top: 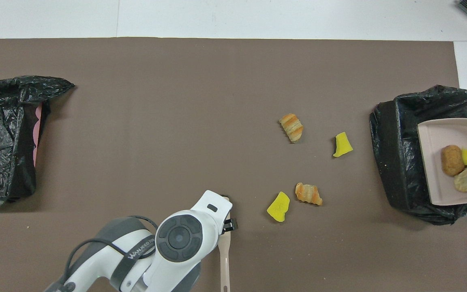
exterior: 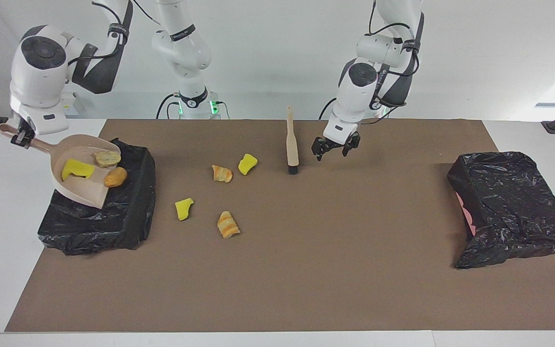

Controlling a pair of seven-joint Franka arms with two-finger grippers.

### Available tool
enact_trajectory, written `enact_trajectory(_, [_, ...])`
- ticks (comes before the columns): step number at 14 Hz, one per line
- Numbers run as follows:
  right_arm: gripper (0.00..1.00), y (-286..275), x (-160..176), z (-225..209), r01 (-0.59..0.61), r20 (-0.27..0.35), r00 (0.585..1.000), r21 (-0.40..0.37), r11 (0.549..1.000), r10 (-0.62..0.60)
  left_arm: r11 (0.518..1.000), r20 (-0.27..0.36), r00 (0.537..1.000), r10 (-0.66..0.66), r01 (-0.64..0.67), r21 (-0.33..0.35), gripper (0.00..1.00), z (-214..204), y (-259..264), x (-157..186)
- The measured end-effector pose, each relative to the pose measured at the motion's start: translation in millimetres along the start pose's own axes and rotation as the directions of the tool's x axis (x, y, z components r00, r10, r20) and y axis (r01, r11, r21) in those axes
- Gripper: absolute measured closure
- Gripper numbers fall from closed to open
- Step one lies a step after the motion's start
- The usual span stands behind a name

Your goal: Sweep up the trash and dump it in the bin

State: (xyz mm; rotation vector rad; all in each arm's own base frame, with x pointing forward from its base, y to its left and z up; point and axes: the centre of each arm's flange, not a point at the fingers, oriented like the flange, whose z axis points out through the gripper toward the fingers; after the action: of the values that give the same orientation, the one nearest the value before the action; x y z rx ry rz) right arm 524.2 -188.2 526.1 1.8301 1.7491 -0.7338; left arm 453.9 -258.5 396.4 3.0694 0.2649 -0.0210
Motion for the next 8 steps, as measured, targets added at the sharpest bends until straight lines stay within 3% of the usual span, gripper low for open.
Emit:
enact_trajectory(4, [0.68,-3.5,20.2,-32.9,-0.023,0.160,0.987,0.016,1.000,0.020,0.997,-0.074,0.995,0.069,-0.067,0.036,0.00,-17.0,-36.3,67.4])
enact_trajectory(8, [0.68,-9.9,25.1,-69.7,-0.036,0.303,0.953,0.021,0.999,0.028,0.986,-0.074,0.984,0.163,-0.159,0.054,0.00,-46.7,-84.0,110.8])
